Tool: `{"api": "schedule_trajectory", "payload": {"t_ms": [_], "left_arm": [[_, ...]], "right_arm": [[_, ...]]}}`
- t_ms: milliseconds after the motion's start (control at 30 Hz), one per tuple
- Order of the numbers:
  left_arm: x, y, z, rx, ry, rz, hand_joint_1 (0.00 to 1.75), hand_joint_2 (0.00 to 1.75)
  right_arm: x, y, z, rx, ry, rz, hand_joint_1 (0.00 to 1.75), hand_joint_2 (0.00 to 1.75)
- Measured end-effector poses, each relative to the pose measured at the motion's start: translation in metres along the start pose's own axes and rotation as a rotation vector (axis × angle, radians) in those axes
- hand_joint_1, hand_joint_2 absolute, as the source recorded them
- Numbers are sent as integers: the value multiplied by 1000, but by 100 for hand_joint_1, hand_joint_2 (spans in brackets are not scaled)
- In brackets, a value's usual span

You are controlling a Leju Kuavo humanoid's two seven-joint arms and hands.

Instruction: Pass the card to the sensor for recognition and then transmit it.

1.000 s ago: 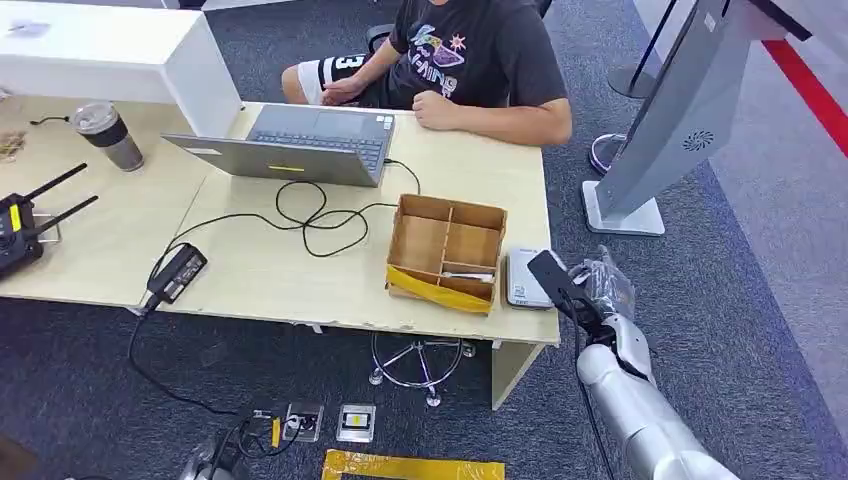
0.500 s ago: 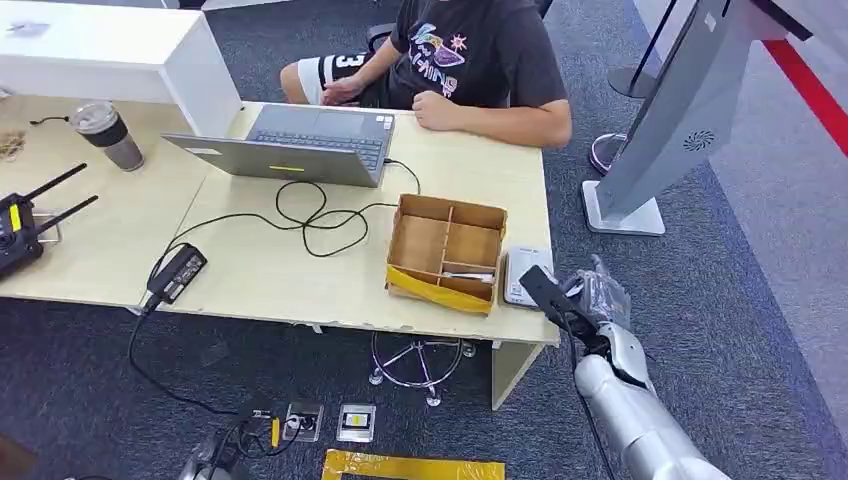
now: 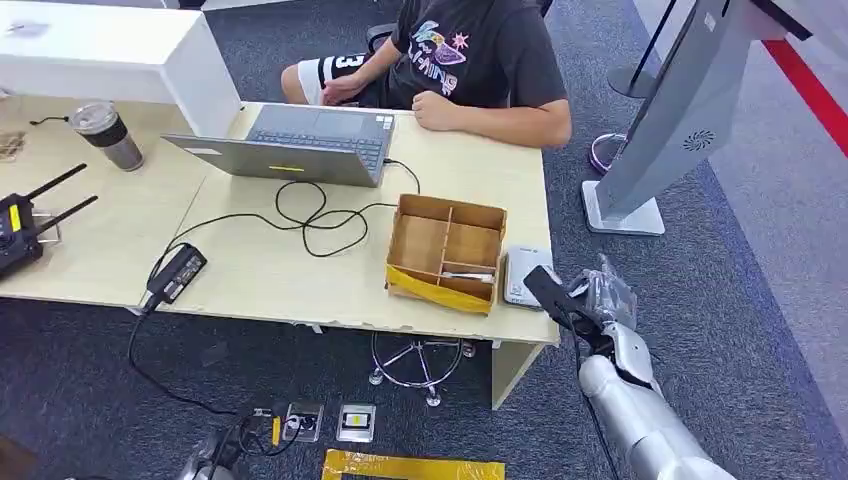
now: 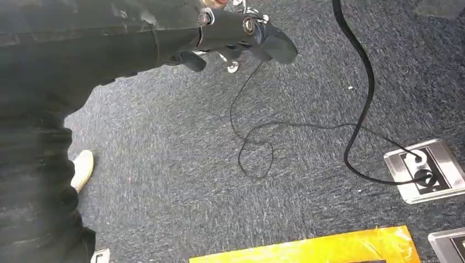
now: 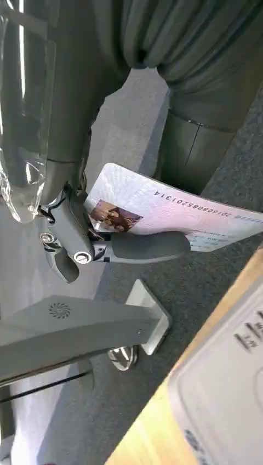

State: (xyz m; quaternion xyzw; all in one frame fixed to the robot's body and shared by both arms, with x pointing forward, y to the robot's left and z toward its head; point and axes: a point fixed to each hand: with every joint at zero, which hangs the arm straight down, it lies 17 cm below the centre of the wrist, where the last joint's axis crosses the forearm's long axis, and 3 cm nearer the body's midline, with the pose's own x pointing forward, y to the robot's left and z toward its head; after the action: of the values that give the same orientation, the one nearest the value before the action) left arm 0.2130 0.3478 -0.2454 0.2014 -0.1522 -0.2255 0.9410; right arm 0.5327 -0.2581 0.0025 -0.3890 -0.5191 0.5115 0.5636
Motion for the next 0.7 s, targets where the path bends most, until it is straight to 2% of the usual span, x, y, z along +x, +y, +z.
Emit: {"api": "schedule_trajectory", "payload": {"t_ms": [200, 367, 700], "left_arm": [[1, 0, 0, 1, -3, -7, 0, 175], [1, 0, 0, 1, -4, -9, 0, 175], [3, -2, 1, -2, -5, -8, 0, 175]], "right_arm": [[-10, -39, -14, -94, 7, 25, 175, 175], [-12, -88, -30, -191, -10, 44, 175, 175], [0, -117, -38, -244, -67, 49, 175, 175]]}}
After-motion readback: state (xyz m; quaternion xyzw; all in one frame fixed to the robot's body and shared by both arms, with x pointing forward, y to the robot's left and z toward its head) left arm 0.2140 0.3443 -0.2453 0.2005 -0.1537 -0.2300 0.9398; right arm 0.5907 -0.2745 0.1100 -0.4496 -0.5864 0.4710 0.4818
